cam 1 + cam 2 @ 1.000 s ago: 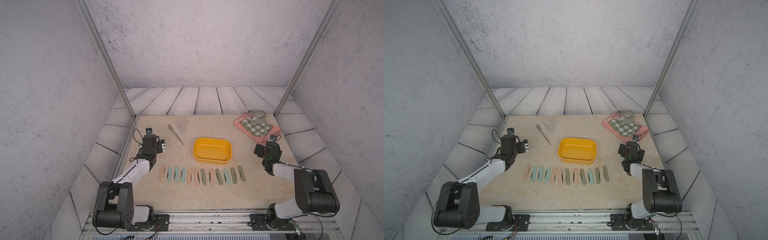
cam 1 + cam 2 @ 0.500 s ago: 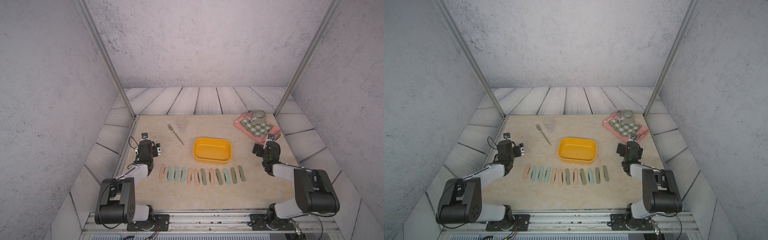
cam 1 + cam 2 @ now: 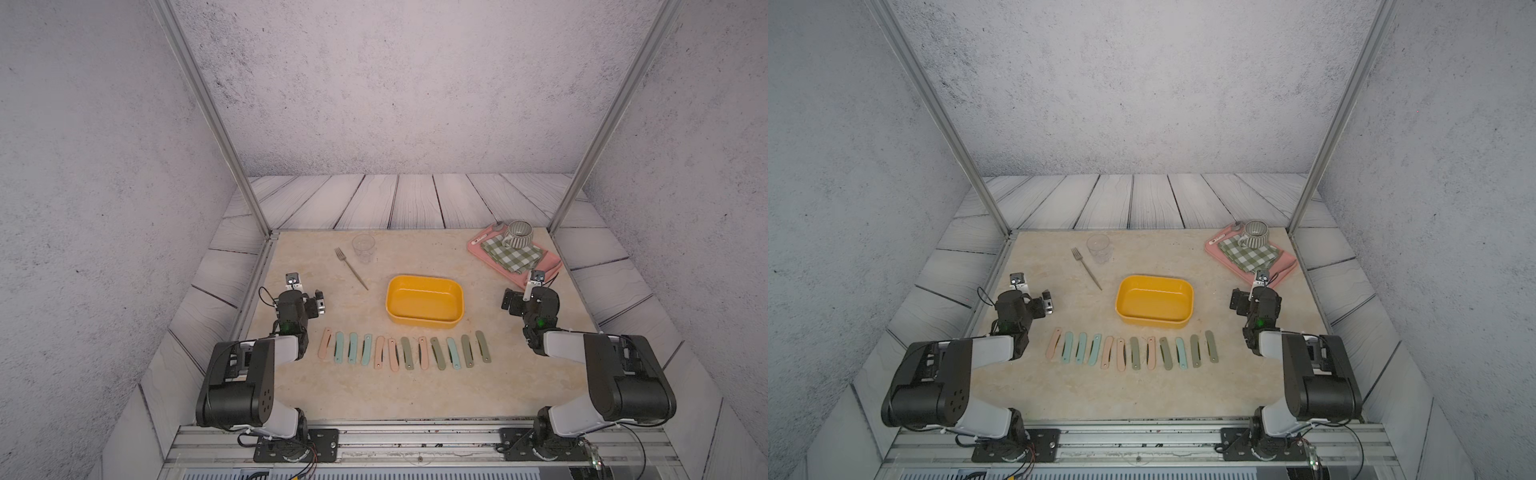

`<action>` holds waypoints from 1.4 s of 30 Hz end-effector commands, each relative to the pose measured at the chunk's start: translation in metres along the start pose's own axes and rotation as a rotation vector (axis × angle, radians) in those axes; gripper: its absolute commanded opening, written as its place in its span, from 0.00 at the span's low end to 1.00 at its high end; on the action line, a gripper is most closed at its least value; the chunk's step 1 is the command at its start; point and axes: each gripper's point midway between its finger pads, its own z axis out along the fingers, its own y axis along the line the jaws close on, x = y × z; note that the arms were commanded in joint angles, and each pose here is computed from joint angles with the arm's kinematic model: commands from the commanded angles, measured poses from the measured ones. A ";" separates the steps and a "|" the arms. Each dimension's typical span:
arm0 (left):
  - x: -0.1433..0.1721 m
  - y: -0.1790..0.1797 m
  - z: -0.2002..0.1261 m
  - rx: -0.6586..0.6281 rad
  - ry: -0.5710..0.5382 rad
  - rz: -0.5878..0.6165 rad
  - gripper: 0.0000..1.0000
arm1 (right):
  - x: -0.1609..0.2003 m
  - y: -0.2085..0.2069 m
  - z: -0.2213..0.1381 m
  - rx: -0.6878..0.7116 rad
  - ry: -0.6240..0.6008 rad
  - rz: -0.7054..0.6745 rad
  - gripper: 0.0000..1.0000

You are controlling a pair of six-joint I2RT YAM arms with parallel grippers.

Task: Take the fruit knife out of the storage box
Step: Reset both arms

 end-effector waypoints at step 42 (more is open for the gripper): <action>-0.007 -0.008 0.005 0.048 -0.018 0.031 0.99 | -0.001 -0.002 -0.003 0.050 -0.046 -0.016 0.99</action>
